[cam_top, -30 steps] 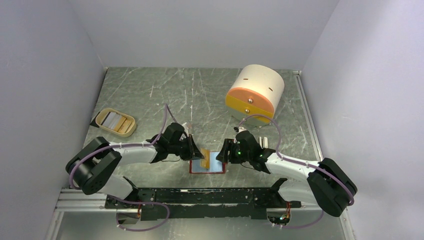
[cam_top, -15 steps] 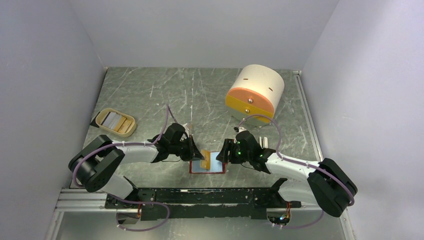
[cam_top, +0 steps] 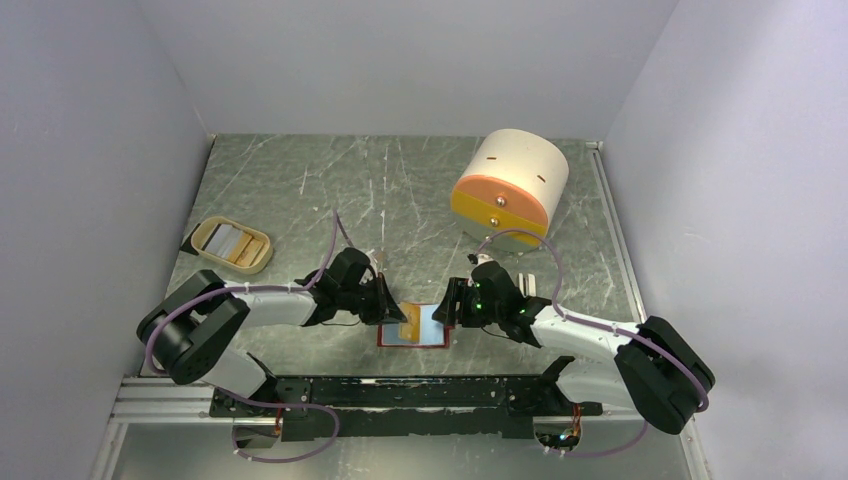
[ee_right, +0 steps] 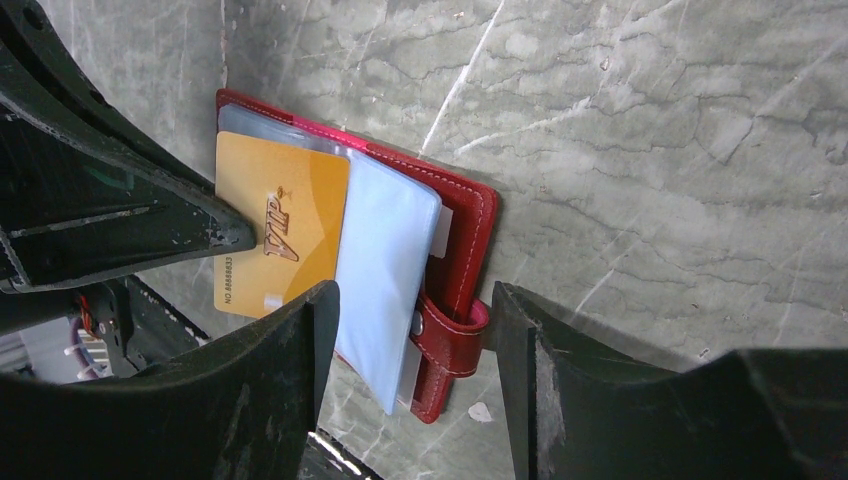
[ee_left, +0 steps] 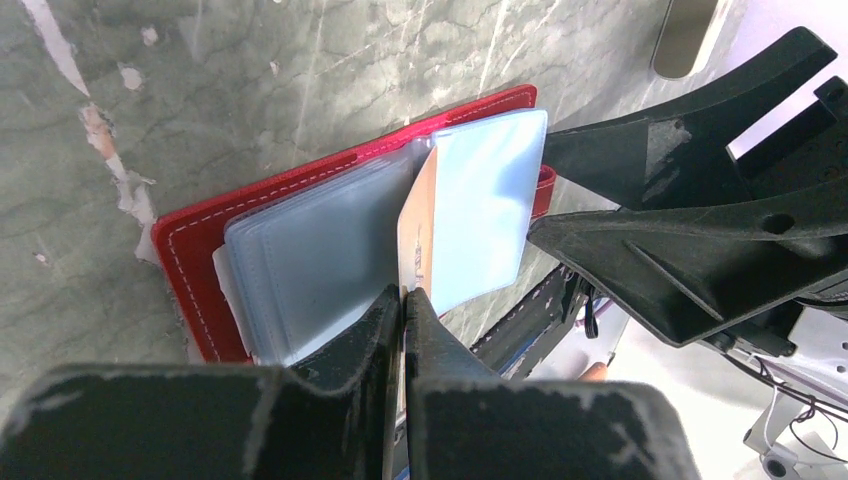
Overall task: Put the credit cards into the card holder
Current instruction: Insert the credit card into the card holder.
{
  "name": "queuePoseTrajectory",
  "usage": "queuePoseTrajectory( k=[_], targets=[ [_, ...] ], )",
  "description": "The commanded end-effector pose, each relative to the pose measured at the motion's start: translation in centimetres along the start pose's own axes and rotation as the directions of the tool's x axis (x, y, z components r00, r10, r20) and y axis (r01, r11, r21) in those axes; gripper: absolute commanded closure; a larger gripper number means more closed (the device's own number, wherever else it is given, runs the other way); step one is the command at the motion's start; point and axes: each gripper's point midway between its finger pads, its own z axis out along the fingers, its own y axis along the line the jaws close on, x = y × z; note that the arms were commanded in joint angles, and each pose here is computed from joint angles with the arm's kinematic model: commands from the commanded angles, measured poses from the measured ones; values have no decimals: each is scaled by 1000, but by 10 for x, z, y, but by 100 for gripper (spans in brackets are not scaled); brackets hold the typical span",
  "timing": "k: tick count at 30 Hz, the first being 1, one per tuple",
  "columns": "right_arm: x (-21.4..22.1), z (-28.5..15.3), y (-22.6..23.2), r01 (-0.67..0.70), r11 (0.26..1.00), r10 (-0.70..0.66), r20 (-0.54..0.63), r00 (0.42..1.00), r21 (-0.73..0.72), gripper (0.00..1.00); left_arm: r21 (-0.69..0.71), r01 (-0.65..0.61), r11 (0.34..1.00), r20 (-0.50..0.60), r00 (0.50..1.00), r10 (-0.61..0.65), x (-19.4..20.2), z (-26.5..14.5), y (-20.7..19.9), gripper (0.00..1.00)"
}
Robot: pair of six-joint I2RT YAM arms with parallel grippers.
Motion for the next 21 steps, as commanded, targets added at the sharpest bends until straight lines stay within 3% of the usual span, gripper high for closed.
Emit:
queuePoseTrajectory(
  k=[1, 12, 21],
  targets=[
    [12, 0, -9, -8, 1000, 9, -35, 999, 25, 39, -49, -10, 999, -6, 1000, 10, 4, 0, 10, 91],
    [10, 0, -8, -1, 1000, 2, -33, 999, 25, 39, -62, -31, 998, 7, 999, 32, 0, -1, 10, 91],
    [19, 2, -24, 5, 996, 0, -60, 998, 89, 53, -58, -35, 998, 23, 999, 36, -3, -4, 6, 91]
  ],
)
